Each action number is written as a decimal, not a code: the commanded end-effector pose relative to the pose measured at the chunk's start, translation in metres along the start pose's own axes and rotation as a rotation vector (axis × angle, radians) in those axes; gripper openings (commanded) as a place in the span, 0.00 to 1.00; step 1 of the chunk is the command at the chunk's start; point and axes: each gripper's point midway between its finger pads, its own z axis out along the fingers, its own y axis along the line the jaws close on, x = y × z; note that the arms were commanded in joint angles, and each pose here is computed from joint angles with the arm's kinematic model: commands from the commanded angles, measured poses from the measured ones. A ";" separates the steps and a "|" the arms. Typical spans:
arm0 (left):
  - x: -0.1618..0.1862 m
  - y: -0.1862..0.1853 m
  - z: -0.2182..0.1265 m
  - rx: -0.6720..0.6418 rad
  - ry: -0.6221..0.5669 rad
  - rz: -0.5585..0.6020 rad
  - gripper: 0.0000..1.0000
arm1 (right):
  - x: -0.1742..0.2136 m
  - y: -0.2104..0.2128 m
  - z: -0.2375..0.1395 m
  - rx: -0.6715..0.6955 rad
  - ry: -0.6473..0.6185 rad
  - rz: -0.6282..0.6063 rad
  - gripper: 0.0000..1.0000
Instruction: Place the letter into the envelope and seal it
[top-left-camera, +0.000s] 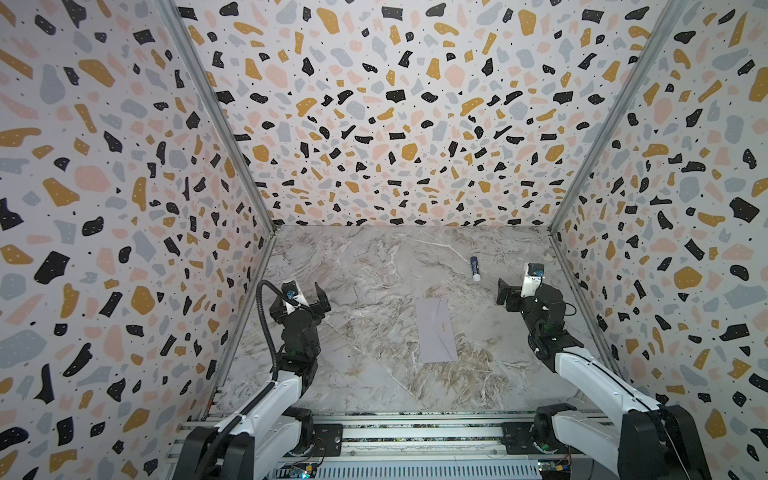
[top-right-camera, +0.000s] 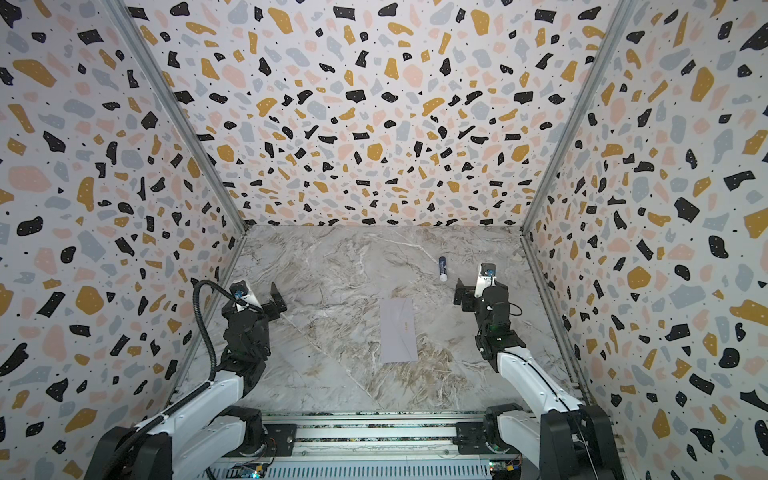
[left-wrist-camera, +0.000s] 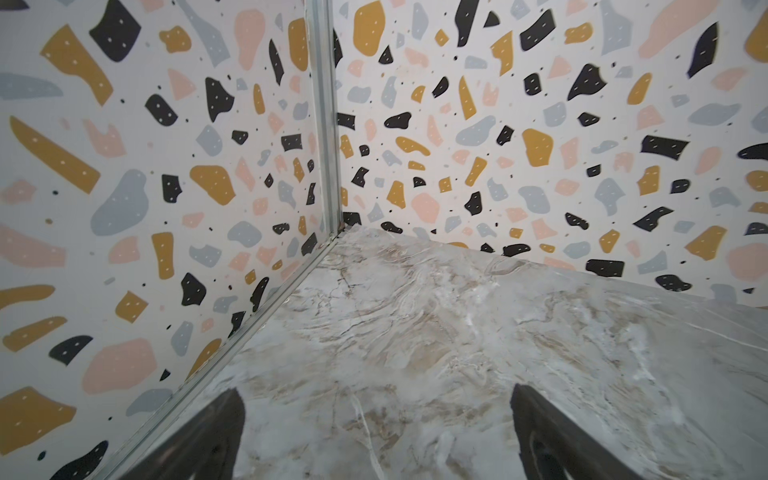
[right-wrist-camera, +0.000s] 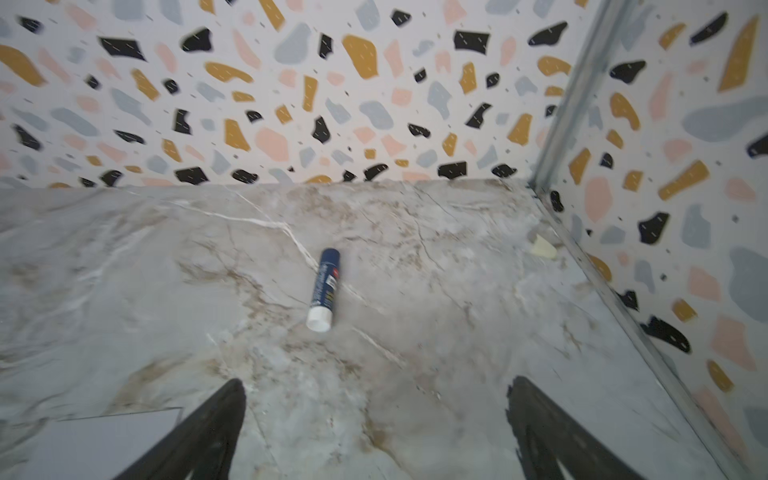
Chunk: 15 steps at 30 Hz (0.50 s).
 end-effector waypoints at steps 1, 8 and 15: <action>-0.014 0.013 0.005 -0.075 -0.091 -0.056 1.00 | -0.013 -0.030 0.000 0.164 -0.116 0.029 0.99; -0.006 0.018 0.013 -0.122 -0.064 -0.005 1.00 | 0.033 -0.034 0.015 0.176 -0.042 -0.017 1.00; 0.002 0.014 0.010 -0.083 -0.038 0.026 1.00 | 0.026 -0.024 0.010 0.107 -0.144 -0.072 1.00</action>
